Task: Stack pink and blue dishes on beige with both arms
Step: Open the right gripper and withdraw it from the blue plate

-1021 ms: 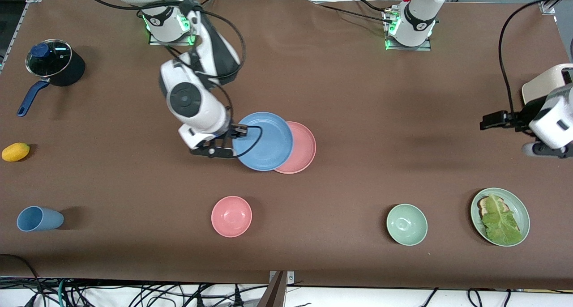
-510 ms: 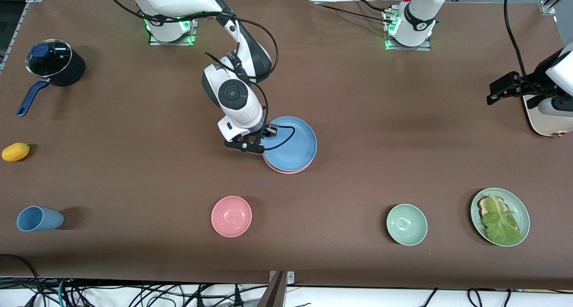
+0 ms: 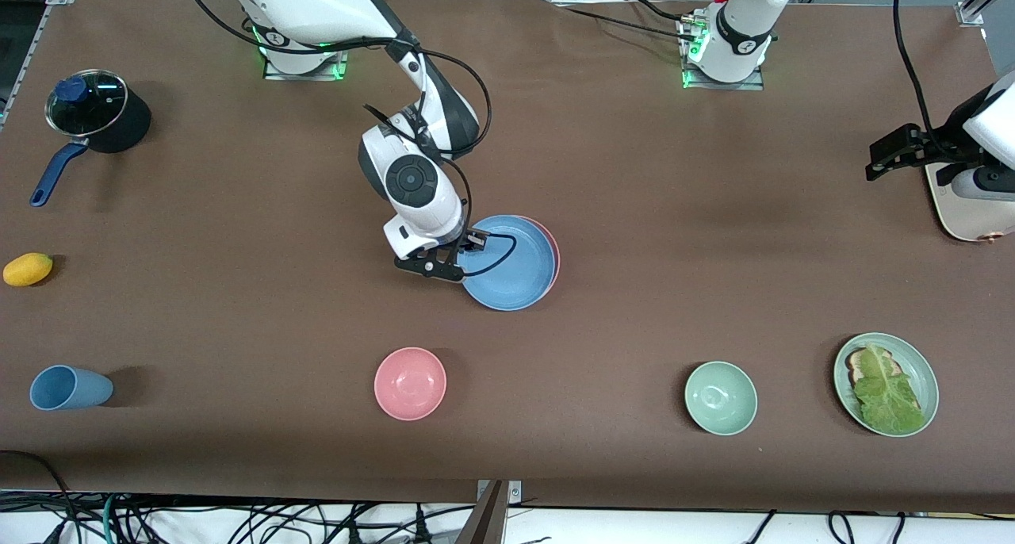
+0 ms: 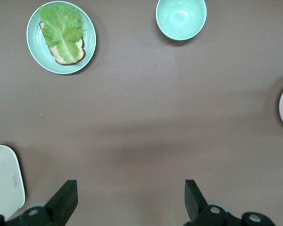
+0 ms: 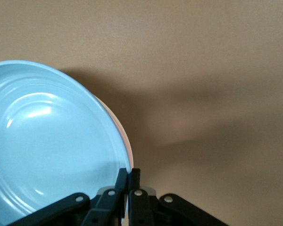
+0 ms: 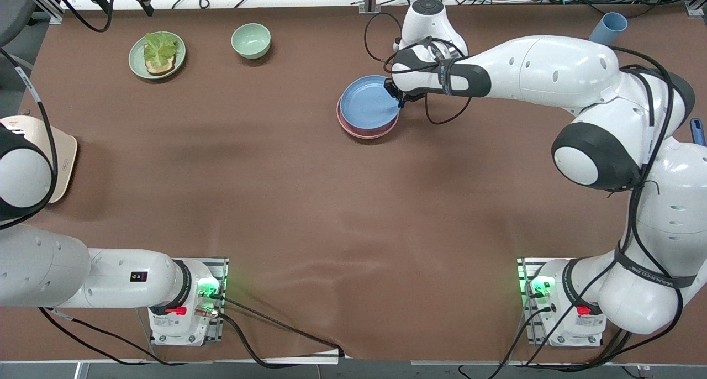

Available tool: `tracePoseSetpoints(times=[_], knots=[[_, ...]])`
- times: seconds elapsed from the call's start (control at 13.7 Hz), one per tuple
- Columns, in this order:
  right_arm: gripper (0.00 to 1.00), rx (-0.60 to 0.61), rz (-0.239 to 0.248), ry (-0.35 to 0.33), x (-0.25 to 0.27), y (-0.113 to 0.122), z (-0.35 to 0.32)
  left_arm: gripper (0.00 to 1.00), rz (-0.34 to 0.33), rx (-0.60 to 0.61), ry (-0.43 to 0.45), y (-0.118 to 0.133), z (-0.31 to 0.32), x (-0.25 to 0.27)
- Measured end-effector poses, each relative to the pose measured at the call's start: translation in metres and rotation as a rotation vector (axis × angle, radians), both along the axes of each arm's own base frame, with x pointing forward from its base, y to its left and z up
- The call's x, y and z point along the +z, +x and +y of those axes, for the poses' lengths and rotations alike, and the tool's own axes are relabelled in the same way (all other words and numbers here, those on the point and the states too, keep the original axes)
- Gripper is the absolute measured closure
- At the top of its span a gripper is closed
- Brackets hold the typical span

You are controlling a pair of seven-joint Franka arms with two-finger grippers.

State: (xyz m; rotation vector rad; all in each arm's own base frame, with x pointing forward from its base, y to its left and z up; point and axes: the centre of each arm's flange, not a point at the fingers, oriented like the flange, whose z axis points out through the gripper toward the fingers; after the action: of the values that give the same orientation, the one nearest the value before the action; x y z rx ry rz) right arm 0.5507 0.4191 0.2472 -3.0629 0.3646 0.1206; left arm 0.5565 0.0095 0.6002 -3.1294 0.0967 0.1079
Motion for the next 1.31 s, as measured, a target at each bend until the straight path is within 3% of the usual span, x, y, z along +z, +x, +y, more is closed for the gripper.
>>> tracePoseSetpoints(times=[0.29,0.51,0.73,0.95,1.09,1.31], knots=[[0.92,-0.005,-0.001,0.001,0.000,0.000,0.001,0.00,0.008,-0.008,0.005,-0.001,-0.002,-0.013],[0.66,-0.028,-0.002,0.001,0.002,0.001,0.001,0.00,0.007,-0.029,0.005,-0.002,-0.014,-0.012],[0.32,-0.037,-0.014,0.007,0.008,0.007,0.000,0.00,0.004,-0.030,0.005,-0.003,-0.014,-0.011],[0.01,-0.084,-0.058,0.004,0.039,0.033,-0.027,0.00,-0.018,-0.023,0.003,-0.002,-0.011,-0.007],[0.00,-0.109,-0.085,-0.016,0.077,0.055,-0.067,0.00,-0.025,-0.022,0.003,-0.003,-0.010,-0.003],[0.00,-0.041,-0.062,-0.052,0.131,0.069,-0.128,0.00,-0.025,-0.022,0.003,-0.003,-0.010,-0.003]])
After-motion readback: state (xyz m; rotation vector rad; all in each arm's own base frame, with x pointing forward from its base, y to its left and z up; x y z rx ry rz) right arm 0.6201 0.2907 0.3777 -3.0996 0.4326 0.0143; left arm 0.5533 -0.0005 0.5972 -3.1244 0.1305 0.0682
